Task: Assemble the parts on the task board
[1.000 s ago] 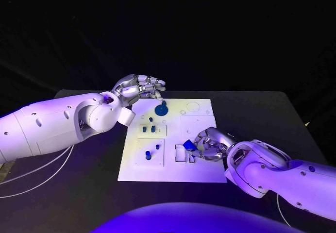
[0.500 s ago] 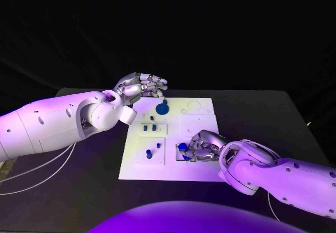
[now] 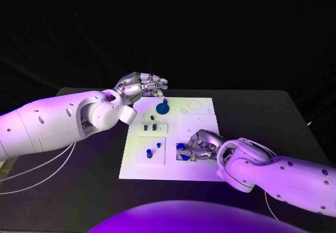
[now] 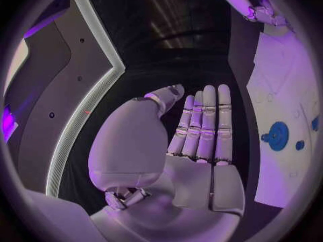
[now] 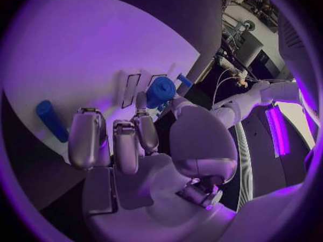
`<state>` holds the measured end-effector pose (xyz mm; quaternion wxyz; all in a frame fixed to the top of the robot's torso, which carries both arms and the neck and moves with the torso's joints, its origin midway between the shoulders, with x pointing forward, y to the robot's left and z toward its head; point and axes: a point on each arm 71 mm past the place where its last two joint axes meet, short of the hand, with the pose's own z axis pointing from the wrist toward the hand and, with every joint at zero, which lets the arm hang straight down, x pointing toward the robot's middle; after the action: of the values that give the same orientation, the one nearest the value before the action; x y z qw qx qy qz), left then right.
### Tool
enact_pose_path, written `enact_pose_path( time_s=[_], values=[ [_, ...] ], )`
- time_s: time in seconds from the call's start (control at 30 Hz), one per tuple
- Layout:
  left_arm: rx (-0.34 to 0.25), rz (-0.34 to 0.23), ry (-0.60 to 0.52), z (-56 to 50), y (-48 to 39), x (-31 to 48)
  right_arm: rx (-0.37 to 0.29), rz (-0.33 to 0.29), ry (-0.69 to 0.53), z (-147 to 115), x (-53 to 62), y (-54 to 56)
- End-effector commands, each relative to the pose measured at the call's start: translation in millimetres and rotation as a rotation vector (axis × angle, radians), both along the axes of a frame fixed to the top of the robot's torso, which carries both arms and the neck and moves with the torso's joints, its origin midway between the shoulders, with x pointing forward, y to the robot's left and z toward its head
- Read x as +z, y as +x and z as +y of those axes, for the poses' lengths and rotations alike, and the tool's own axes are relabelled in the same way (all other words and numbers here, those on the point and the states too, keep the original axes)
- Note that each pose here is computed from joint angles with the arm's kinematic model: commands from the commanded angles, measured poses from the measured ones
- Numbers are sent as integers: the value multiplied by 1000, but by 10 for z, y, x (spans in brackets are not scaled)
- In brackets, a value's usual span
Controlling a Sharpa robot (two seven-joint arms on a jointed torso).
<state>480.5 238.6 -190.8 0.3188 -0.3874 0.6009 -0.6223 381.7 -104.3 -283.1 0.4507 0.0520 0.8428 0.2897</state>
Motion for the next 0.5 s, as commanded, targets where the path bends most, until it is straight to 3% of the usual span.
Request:
enact_pose_path(
  time_s=[0.03,0.5],
  values=[
    [-18,-6,-8,-23,-8,11,22,3,-28,8,-19,-2],
    [-16,-4,-6,-13,-8,9,6,-46,-1,-27,28,-4]
  ],
)
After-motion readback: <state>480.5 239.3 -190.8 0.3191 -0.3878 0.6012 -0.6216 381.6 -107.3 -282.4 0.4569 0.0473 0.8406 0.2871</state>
